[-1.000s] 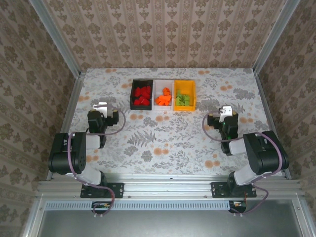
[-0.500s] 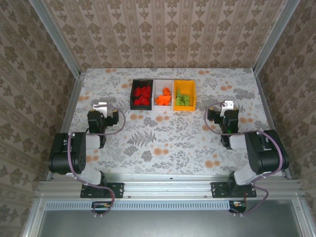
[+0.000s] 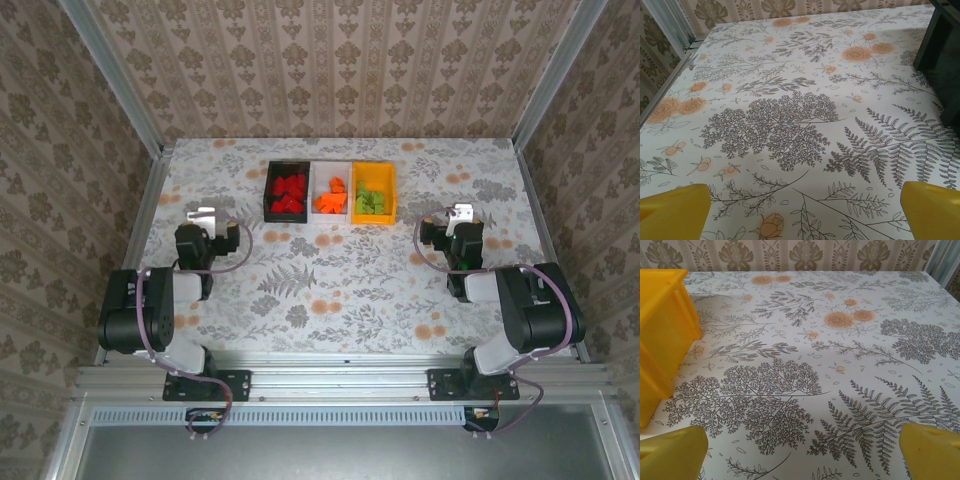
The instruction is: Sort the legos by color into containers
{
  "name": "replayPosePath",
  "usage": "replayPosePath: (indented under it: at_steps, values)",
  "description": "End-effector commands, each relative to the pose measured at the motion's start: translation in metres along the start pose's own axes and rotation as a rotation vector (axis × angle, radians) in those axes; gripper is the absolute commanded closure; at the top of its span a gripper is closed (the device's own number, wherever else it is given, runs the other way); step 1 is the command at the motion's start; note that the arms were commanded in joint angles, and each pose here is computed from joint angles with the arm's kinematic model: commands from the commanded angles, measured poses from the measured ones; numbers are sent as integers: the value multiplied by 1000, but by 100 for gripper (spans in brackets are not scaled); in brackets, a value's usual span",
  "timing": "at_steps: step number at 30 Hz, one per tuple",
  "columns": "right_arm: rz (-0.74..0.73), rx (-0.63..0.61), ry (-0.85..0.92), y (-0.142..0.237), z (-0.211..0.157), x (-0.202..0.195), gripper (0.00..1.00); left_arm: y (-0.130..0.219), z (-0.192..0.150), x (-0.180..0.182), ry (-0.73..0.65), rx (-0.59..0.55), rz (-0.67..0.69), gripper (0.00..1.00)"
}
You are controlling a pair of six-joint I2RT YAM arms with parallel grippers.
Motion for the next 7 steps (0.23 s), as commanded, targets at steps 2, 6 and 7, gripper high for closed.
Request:
replayPosePath:
  at_steps: [2,6,7]
  values:
    - [16,-12,-12,1,5,3,0,0,3,0,6,-5,-17,0]
    - [15,-11,-11,1,5,3,0,1,2,0,4,-7,-13,0]
    - [15,-13,-12,1,6,3,0,1,3,0,3,-8,-13,0]
Point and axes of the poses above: each hand's point on the last joint's axis, 136 mm out from that joint toward the fingers, its own y axis back along the fingers, its own x axis along the line the jaws close on, z = x × y, the point moved 1 cm from there along y, back along the fingers, and after that the axes turned 4 degrees about -y, right-handed, at the moved point
